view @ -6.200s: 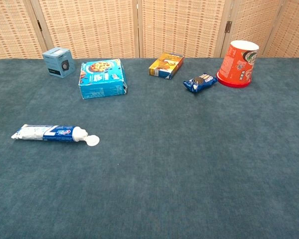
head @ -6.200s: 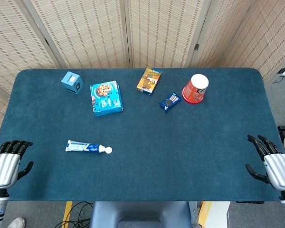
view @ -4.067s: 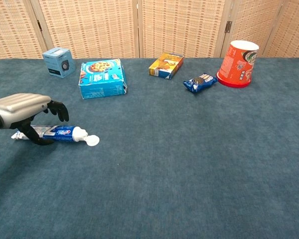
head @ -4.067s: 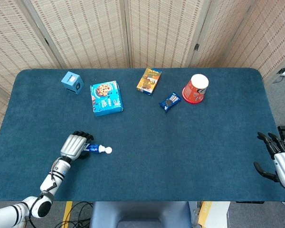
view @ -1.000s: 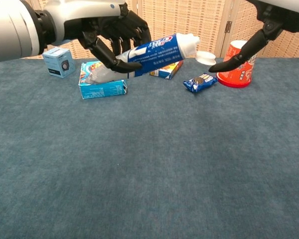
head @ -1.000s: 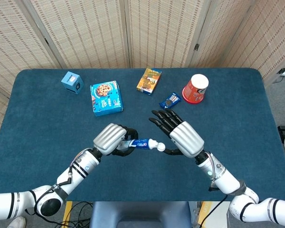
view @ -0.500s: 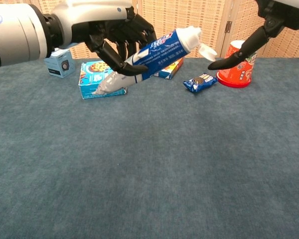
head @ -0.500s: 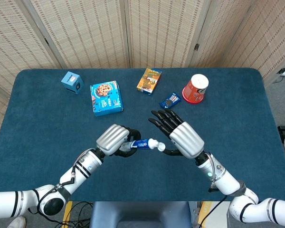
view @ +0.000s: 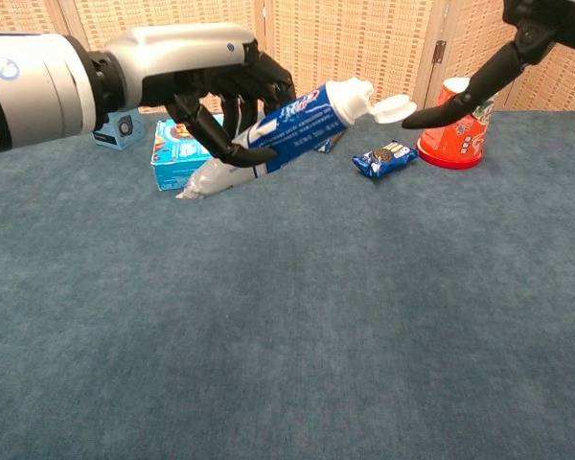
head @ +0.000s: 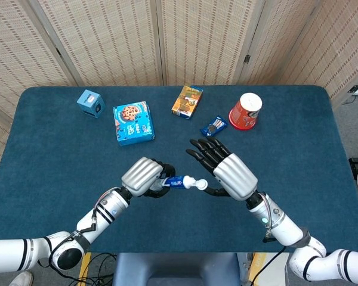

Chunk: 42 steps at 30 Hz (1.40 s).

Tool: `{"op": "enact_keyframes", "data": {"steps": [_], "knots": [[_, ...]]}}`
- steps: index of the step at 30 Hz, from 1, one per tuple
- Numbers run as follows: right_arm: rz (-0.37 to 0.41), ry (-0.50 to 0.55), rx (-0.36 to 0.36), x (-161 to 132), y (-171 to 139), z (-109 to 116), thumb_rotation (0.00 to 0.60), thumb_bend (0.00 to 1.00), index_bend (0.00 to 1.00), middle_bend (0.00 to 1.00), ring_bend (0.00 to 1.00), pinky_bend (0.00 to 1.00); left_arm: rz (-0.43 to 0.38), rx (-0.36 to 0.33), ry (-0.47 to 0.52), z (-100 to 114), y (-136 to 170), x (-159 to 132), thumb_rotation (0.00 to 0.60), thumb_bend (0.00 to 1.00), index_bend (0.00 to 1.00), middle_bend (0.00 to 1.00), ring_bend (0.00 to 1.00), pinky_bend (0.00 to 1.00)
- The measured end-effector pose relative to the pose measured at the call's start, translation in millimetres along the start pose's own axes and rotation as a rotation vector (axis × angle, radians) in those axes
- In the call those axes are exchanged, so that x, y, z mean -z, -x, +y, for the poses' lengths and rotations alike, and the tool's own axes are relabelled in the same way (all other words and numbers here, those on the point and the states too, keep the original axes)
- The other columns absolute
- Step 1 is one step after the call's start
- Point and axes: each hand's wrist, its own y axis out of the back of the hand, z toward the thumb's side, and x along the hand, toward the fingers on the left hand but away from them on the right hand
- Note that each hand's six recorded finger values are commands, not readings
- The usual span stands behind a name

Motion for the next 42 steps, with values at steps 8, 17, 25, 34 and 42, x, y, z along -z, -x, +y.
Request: {"op": "enact_keyframes", "data": {"steps": [8, 17, 25, 34, 42], "knots": [[0.001, -0.004, 0.002, 0, 4, 0, 0.600, 0.01, 0.00, 0.00, 0.00, 0.00, -0.008, -0.001, -0.057, -5, 0, -1, 0.600, 0.42, 0.74, 0.74, 0.56, 0.54], [0.013, -0.007, -0.007, -6, 11, -3, 0.600, 0.01, 0.00, 0.00, 0.00, 0.00, -0.009, 0.008, -0.086, -12, -1, -5, 0.600, 0.42, 0.75, 0.74, 0.56, 0.54], [0.031, 0.028, -0.004, -12, 12, 4, 0.600, 0.05, 0.00, 0.00, 0.00, 0.00, 0.010, -0.010, -0.017, -4, 0, -1, 0.600, 0.42, 0.74, 0.74, 0.56, 0.54], [0.057, 0.023, -0.055, -20, 8, 35, 0.600, 0.09, 0.00, 0.00, 0.00, 0.00, 0.039, -0.038, 0.113, 18, 6, 10, 0.600, 0.42, 0.74, 0.74, 0.56, 0.54], [0.085, 0.046, -0.038, -33, 15, 39, 0.600, 0.04, 0.00, 0.00, 0.00, 0.00, 0.006, -0.045, 0.171, 23, 10, 1, 0.600, 0.42, 0.74, 0.74, 0.56, 0.54]]}}
